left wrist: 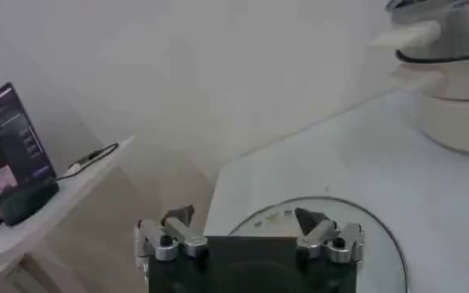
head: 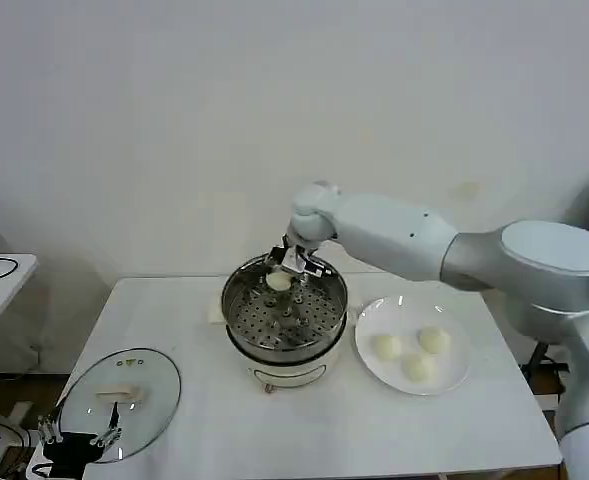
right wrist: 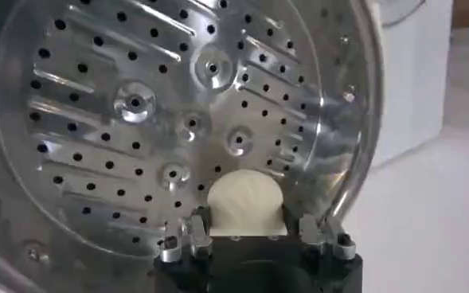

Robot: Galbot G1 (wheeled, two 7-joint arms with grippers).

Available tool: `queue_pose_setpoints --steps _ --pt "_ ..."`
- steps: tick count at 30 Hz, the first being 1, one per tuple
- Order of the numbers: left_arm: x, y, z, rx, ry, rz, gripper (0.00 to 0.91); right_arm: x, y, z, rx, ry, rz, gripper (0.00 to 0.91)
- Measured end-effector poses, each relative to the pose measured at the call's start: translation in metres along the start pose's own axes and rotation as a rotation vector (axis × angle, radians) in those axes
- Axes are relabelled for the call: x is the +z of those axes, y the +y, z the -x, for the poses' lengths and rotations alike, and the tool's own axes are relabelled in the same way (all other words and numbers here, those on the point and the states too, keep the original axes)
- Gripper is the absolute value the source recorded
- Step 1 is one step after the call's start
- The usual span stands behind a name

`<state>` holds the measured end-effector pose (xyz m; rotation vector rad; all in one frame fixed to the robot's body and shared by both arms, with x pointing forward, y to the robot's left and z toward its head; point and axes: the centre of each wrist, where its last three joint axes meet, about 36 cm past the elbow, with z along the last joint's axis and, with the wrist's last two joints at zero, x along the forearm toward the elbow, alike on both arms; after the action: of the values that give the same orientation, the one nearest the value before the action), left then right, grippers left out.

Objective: Take steamed baozi put them in steamer then cover it.

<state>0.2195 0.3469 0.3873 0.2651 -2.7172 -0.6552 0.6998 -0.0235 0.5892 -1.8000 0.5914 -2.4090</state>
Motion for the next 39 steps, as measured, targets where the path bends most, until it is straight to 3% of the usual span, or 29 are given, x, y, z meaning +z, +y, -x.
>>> queue_pose_setpoints --steps 14,16,28,34,39 --pt "0.000 0.001 0.002 -0.003 -0.002 0.000 0.907 0.003 0.000 0.018 -0.022 0.003 -0.045 0.615" --pt "0.000 0.001 0.002 -0.003 -0.002 0.000 0.907 0.004 0.001 0.020 -0.022 0.000 -0.045 0.907" --pt "-0.001 -0.001 0.000 -0.001 -0.002 -0.001 0.907 0.013 0.004 -0.002 -0.008 0.012 -0.004 0.907" --pt "-0.004 -0.005 -0.001 0.007 -0.010 -0.007 0.907 0.014 0.001 -0.048 0.017 0.040 0.064 0.907" --pt "-0.008 -0.009 -0.002 0.019 -0.018 -0.008 0.907 0.016 0.020 -0.096 0.027 0.081 0.162 0.907"
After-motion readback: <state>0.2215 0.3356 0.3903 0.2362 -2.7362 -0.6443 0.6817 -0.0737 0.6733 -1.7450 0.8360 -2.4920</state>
